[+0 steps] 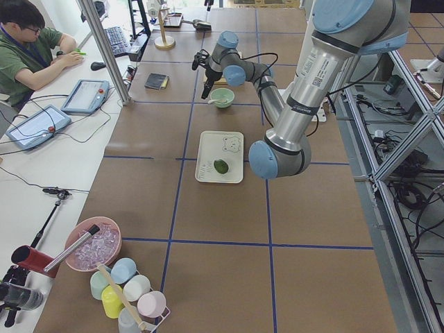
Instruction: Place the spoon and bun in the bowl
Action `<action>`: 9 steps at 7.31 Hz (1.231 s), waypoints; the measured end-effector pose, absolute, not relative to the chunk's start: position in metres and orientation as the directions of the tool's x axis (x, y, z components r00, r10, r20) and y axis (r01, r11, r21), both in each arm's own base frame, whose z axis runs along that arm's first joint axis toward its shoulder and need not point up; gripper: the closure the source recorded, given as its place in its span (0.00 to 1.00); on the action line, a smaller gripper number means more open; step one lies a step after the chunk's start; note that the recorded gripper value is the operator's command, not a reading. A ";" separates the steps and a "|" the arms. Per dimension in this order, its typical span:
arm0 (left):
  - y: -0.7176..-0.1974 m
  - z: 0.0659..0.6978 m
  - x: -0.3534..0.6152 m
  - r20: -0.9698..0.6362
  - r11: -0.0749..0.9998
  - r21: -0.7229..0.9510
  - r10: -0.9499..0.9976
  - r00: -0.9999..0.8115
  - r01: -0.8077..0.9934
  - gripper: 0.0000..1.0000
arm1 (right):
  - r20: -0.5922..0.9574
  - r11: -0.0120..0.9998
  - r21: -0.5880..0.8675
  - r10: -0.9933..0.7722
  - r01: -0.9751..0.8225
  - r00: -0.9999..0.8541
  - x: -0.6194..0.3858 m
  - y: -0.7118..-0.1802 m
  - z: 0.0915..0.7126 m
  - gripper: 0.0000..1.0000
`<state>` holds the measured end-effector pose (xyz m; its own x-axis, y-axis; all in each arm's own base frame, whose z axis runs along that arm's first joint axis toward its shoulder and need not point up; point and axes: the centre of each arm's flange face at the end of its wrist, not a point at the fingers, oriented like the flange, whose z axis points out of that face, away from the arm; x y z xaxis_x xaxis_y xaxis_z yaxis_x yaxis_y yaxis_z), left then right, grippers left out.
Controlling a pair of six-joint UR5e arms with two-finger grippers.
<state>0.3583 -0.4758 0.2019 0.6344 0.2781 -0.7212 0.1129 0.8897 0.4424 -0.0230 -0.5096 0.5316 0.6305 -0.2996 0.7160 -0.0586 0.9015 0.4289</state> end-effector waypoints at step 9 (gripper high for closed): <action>-0.471 0.600 -0.036 -0.591 0.932 0.302 0.347 0.729 -0.199 0.00 | 0.717 0.955 0.294 -0.243 0.032 0.653 -0.268 -0.488 0.275 0.02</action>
<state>-0.0361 -0.4712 0.6005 0.7285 0.3467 -0.5908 -0.1992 0.9324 0.3016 -0.2680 -0.4877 0.2750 0.6533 -0.2427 0.7171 0.0321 0.9552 0.2941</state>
